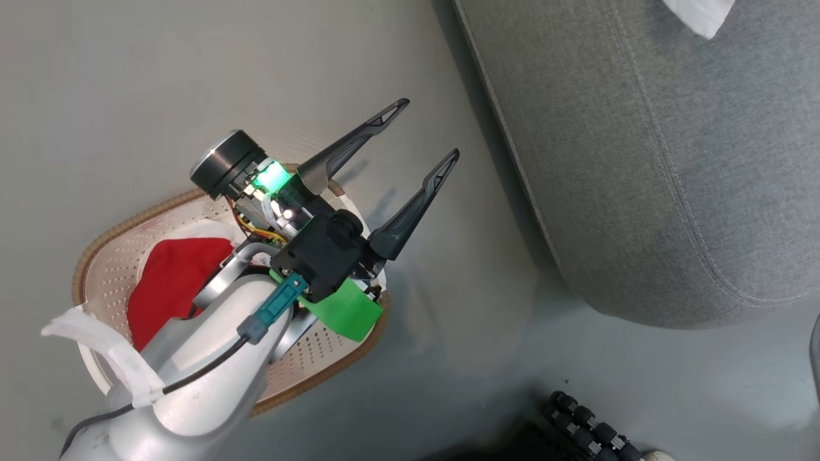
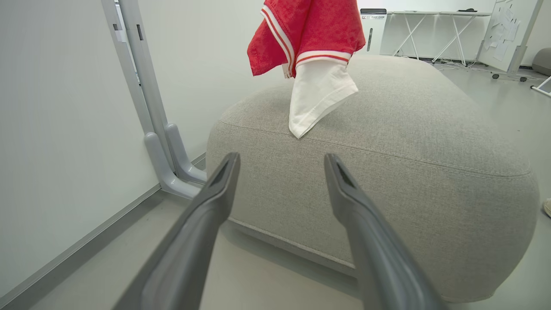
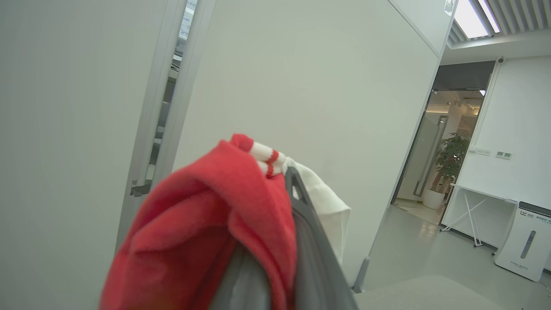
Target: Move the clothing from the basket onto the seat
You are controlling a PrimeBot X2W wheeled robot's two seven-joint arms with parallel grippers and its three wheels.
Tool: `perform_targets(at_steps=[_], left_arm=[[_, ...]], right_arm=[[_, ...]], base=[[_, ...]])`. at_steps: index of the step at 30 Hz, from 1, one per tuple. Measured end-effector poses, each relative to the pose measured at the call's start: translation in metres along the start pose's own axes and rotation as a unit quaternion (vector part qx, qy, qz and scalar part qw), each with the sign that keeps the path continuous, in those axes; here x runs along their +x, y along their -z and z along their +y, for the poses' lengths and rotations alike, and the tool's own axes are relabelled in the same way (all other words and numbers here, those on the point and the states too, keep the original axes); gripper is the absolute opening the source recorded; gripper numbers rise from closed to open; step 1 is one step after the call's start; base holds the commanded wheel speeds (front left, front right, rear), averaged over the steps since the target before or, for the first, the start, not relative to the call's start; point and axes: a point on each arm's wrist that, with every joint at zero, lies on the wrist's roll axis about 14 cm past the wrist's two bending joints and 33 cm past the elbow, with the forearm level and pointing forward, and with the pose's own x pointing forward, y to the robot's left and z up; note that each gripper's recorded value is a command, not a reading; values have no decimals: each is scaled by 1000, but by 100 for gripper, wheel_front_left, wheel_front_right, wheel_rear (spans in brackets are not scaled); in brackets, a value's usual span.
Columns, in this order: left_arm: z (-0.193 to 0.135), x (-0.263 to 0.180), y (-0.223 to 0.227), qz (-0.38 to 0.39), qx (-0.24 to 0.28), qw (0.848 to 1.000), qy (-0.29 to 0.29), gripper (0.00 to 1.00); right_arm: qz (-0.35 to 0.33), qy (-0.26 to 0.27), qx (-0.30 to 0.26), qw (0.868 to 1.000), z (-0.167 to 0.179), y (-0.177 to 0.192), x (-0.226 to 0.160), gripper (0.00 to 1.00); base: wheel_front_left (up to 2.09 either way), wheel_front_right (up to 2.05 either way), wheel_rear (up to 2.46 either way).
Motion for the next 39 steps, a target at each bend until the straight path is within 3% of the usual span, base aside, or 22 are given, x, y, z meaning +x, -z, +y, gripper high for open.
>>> perform_targets(at_steps=[6, 14, 22, 31, 32, 33, 39], left_arm=[[12, -10, 26, 20, -13, 1000, -13, 100], [16, -15, 48, 34, -23, 999, -14, 100], [18, -17, 51, 38, -23, 999, -16, 100], [21, -18, 48, 38, -17, 999, -19, 100], [21, -17, 46, 36, -16, 999, -19, 100], [21, -17, 44, 35, -14, 999, -20, 100], [22, -13, 28, 25, -3, 999, -24, 100]], right_arm=[[54, 19, -15, 998, -8, 51, 2, 0], [185, 14, -26, 982, 10, 143, -46, 0], [267, 19, -14, 963, 16, 189, -93, 0], [317, 12, 2, 948, 28, 213, -117, 0], [317, 13, 4, 948, 27, 212, -118, 32], [316, 17, 9, 949, 27, 210, -118, 100], [305, 18, 22, 952, 25, 194, -123, 100]], base=[[0, 0, 0], [0, 0, 0], [0, 0, 0], [0, 0, 0], [0, 0, 0], [0, 0, 0], [0, 0, 0]])
